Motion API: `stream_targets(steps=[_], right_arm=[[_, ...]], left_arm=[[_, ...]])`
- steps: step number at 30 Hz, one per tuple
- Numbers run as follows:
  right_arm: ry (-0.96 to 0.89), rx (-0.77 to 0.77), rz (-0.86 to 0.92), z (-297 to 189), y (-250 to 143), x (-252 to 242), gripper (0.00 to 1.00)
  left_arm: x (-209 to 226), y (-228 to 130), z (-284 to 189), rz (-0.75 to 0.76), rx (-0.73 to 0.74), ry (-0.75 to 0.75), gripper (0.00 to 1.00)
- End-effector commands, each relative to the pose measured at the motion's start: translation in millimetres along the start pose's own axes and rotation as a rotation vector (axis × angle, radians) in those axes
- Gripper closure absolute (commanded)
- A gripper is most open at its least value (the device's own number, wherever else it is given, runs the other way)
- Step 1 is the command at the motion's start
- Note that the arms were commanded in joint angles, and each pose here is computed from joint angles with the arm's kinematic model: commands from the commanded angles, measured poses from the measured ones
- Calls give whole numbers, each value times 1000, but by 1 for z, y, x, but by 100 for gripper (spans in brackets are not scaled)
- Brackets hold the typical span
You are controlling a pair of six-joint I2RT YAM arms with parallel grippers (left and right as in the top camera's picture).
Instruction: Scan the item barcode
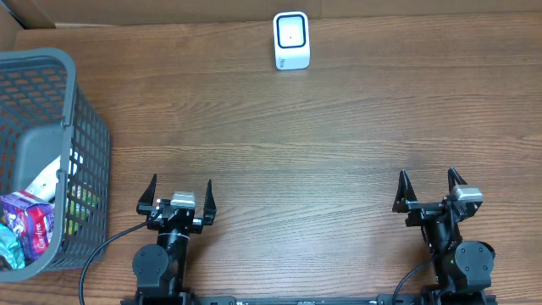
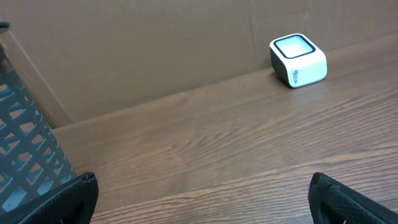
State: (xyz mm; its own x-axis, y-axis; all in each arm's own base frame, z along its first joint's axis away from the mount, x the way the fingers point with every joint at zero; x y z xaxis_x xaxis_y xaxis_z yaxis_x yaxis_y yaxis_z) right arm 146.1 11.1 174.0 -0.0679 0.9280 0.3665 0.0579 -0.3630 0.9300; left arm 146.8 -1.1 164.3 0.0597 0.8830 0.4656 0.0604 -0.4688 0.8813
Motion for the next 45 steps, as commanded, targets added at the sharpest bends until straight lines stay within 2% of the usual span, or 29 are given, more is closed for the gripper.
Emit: stream_targets(steps=[1, 6, 14, 23, 35, 40, 45], right_arm=[[11, -1, 2, 0, -2, 0, 0], [12, -3, 2, 0, -2, 0, 0], [8, -6, 2, 0, -1, 0, 0], [18, -19, 3, -2, 6, 4, 0], [80, -5, 1, -13, 32, 19, 0], [83, -11, 1, -22, 50, 26, 0], [98, -45, -1, -30, 73, 35, 0]], left_arm=[[0, 0, 0, -15, -9, -3, 0], [0, 0, 0, -18, -10, -2, 0], [0, 0, 0, -232, -8, -1, 0], [4, 9, -5, -305, 18, -13, 0], [27, 52, -13, -337, 66, -32, 0], [43, 83, -2, -339, 103, -52, 0], [57, 118, 19, -350, 172, -149, 0]])
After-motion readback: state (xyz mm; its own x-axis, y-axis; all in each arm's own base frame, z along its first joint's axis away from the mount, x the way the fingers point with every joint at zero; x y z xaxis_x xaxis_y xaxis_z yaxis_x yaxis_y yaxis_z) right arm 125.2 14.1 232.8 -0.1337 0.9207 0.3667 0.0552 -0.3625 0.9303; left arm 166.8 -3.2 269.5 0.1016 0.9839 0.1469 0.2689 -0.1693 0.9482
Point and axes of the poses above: each gripper's point midway between its finger pads, its own z axis out along the fingers, its own x axis along the line the jaws close on, y = z × x, the point moved 10 cm from there along -z, back along the fingers, and after that the axes turned 13 degrees about z, right-handed, at the moved point
